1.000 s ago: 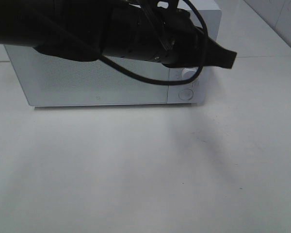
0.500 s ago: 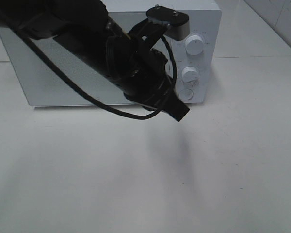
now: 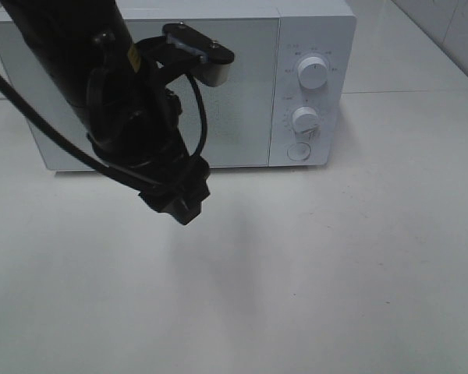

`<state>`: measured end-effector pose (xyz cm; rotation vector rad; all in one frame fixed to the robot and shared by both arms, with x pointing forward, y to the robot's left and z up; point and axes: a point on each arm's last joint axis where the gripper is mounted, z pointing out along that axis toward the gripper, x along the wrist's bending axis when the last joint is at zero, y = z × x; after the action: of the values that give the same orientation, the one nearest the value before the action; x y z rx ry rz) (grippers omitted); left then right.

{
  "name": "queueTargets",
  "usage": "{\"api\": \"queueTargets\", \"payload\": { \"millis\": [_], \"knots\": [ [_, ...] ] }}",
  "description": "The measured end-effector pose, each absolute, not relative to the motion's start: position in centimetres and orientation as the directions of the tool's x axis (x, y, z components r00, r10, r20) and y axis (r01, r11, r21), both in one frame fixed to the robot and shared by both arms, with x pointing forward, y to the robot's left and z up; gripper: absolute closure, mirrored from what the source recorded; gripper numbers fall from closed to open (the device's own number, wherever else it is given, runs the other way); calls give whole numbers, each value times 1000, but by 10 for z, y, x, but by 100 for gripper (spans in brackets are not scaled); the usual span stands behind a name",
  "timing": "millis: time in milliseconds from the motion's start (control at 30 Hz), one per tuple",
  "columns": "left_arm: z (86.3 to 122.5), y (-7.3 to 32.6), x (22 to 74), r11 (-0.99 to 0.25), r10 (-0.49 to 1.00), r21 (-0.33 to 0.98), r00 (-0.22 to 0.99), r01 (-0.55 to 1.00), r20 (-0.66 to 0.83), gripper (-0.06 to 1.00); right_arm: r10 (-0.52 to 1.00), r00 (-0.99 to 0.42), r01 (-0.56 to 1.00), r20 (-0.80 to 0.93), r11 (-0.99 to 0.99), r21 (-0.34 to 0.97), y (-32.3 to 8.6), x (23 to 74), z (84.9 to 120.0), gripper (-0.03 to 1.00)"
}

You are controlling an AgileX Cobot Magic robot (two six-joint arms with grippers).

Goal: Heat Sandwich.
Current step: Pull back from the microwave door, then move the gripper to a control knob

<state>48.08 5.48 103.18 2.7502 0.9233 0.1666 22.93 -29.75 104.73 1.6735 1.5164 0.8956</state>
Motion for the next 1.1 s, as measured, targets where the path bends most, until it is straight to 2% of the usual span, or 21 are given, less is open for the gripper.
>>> {"api": "queueTargets", "payload": {
  "millis": [100, 300, 433, 467, 600, 700, 733, 900, 1100],
  "knots": [
    [1034, 65, 478, -770, 631, 180, 772, 612, 75, 14, 996, 77, 515, 38, -72, 854, -298, 229, 1047, 49],
    [1043, 94, 485, -710, 704, 101, 704, 697, 93, 13, 996, 77, 515, 38, -72, 854, -298, 229, 1047, 49],
    [1061, 136, 505, -588, 808, 159, 584, 793, 79, 13, 996, 77, 515, 38, -72, 854, -298, 229, 1047, 49],
    [1061, 136, 505, -588, 808, 159, 584, 793, 79, 13, 996, 77, 515, 38, -72, 854, -298, 229, 1047, 49],
    [1090, 185, 508, -427, 900, 255, 434, 868, 29, 13, 996, 77, 515, 38, -72, 854, -298, 229, 1047, 49],
    [1097, 206, 503, -365, 927, 277, 373, 889, 22, 13, 996, 77, 515, 38, -72, 854, -298, 229, 1047, 49],
    [1100, 227, 493, -310, 948, 287, 317, 906, 22, 13, 996, 77, 515, 38, -72, 854, -298, 229, 1047, 49],
    [1093, 264, 452, -207, 978, 284, 209, 936, 22, 13, 996, 77, 515, 38, -72, 854, -298, 229, 1047, 49],
    [1079, 277, 402, -148, 988, 289, 151, 946, 11, 13, 996, 77, 515, 38, -72, 854, -298, 229, 1047, 49]
  ]
}}
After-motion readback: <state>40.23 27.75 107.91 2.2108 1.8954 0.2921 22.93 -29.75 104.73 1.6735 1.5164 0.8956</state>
